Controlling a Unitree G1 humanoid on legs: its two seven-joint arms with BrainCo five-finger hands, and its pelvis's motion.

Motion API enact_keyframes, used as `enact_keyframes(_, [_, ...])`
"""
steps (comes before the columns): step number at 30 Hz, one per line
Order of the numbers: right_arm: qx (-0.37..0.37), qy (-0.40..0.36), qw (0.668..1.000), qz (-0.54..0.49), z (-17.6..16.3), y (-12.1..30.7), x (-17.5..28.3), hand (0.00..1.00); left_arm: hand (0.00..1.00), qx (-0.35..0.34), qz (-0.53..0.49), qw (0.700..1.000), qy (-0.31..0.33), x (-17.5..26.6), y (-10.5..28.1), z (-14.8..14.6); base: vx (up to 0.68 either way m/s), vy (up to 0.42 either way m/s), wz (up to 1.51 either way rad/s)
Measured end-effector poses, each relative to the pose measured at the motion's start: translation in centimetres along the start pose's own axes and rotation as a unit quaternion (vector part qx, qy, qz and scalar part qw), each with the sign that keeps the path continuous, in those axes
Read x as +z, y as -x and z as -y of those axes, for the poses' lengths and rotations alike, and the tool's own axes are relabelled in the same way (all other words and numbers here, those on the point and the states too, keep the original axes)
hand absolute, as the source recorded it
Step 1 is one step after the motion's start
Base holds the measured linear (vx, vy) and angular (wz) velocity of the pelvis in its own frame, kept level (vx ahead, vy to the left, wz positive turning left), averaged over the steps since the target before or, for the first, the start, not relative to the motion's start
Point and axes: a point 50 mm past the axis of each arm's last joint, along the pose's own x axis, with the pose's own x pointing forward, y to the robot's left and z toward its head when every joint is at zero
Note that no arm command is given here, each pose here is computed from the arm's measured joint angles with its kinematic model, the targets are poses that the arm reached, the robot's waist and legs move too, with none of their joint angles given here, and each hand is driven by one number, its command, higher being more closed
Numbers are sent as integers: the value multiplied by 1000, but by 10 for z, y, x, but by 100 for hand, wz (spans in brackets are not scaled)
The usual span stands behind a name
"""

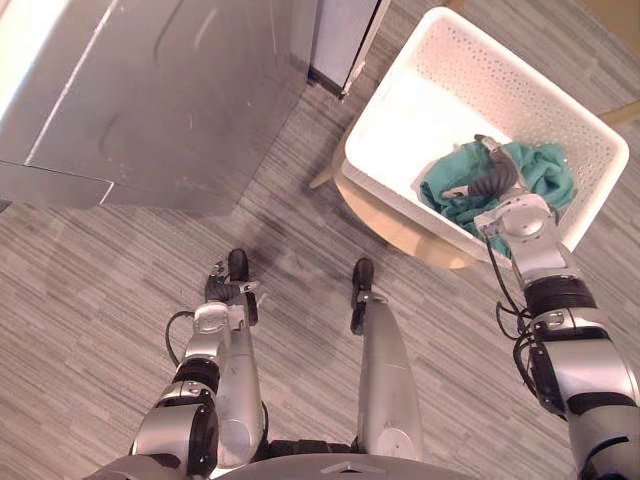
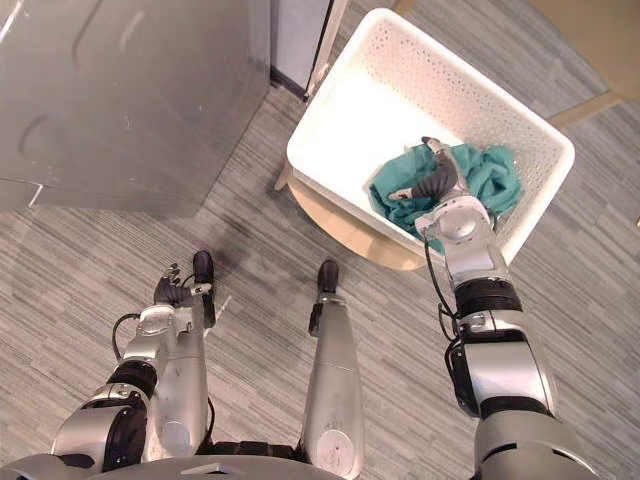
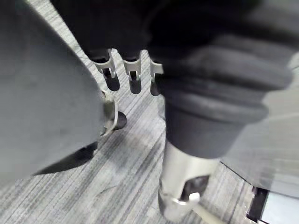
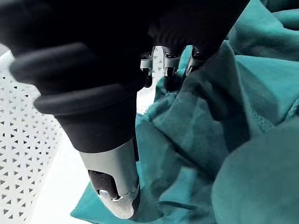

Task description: Pick up the laundry basket with both hands and put the clothes into the washing machine.

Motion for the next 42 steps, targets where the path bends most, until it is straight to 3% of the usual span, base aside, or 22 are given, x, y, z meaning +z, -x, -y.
enact_keyframes(18, [-56,30,998,3,45,13,-10,0,0,-8,13,1000,-2,5,0,3,34,20,-3])
enact_keyframes(42, [-17,5,1000,-22,29,21,-28,0,0,-13,46,999,-15,20,-1,0,9,1,1])
